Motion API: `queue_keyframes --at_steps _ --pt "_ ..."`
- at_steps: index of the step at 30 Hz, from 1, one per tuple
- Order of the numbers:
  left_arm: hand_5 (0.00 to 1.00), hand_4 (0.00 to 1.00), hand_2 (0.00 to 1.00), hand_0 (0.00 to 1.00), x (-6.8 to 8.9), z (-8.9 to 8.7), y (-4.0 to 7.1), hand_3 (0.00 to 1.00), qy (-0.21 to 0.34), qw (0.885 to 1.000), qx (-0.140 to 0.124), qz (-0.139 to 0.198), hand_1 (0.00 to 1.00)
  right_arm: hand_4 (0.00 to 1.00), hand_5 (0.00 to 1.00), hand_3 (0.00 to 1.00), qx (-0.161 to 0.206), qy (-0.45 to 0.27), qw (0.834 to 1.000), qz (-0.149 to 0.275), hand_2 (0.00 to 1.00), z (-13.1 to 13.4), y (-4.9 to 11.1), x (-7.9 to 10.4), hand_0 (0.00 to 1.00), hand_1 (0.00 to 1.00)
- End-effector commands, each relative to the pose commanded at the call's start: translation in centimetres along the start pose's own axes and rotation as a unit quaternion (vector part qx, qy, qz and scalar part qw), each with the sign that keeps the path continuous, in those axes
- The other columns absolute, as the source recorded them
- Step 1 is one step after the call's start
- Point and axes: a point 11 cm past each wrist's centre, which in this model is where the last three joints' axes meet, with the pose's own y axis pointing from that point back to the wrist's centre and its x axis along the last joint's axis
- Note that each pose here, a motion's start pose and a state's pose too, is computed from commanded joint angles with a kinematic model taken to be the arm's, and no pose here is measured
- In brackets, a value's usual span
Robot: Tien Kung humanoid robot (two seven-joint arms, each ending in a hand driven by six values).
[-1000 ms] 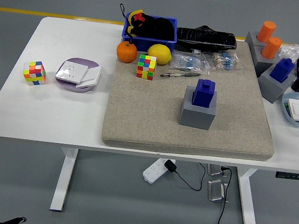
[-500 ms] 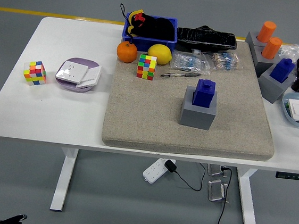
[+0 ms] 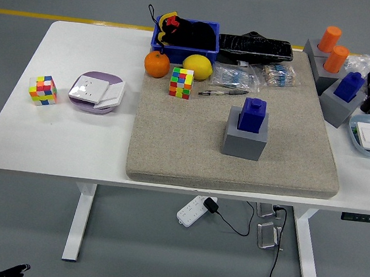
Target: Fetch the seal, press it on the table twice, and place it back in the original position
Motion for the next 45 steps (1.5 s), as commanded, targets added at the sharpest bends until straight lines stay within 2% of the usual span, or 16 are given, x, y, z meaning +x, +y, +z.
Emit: queue_keyframes --at_steps 25,33,34,45 --pt "0.423 0.675 0.761 0.813 0.1 -0.3 0.0 0.799 -0.001 1.0 0.004 0.002 0.784 0.998 0.539 0.931 -0.016 -0.006 1.0 -0.01 0.888 1.0 0.3 -1.0 0.985 0.911" --pt "0.423 0.673 0.76 0.813 0.3 -0.7 -0.1 0.799 0.0 1.0 0.009 0.004 0.784 0.998 0.52 0.921 -0.009 -0.018 1.0 -0.013 0.887 1.1 0.3 -1.3 0.983 0.91" --pt "0.423 0.673 0.76 0.813 0.3 -0.8 -0.1 0.798 0.0 1.0 0.01 0.004 0.784 0.998 0.485 0.91 -0.01 -0.02 1.0 -0.014 0.881 1.1 0.4 -1.4 0.974 0.907" --pt "0.422 0.672 0.761 0.813 0.6 -0.6 0.0 0.798 -0.005 1.0 0.009 0.007 0.784 0.998 0.481 0.919 -0.015 -0.019 0.999 -0.022 0.882 1.3 0.4 -1.8 0.97 0.905"
